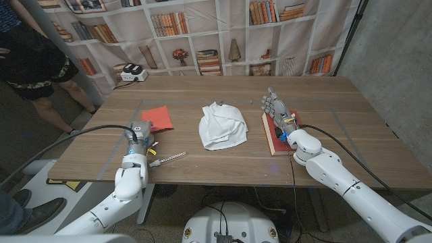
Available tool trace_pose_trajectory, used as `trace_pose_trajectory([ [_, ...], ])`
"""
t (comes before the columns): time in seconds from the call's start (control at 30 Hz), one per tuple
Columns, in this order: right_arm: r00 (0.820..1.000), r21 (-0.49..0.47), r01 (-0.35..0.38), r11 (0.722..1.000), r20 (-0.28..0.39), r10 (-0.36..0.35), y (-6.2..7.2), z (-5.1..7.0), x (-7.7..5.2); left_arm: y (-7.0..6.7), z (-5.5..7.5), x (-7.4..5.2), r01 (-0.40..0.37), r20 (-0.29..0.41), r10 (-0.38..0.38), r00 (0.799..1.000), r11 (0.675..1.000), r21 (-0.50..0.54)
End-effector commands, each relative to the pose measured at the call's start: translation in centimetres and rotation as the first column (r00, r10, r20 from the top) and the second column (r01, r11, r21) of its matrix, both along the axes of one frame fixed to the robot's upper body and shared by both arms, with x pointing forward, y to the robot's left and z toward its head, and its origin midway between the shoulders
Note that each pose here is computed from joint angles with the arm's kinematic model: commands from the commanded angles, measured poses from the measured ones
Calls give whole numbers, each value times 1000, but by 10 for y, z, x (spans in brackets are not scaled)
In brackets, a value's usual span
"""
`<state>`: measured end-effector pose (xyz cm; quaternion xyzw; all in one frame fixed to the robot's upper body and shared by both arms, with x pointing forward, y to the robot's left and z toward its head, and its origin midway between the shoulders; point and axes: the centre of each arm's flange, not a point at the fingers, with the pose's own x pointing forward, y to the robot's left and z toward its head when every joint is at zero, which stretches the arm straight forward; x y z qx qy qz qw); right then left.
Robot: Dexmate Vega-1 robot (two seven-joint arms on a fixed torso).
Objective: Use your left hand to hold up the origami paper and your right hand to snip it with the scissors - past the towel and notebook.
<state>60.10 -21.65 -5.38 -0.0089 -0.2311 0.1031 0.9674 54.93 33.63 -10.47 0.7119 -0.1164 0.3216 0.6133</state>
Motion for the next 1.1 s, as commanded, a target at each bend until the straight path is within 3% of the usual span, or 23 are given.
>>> trace_pose_trajectory([
  [0.03, 1000, 5, 0, 1000, -2, 0, 1, 0, 2, 0, 2, 2, 27, 64, -26, 998, 999, -23],
  [0.53, 1000, 4, -10, 1000, 3, 10, 6, 2, 3, 1, 1, -1, 29, 156, -22, 988, 999, -42],
  [0.77, 1000, 8, -20, 1000, 6, 20, 6, 2, 4, -2, 14, -10, 43, 196, -39, 980, 999, -16],
  [1.1, 999, 14, -13, 1000, 33, 13, 1, -1, -4, -17, 35, -23, 126, 272, -138, 952, 990, 58],
])
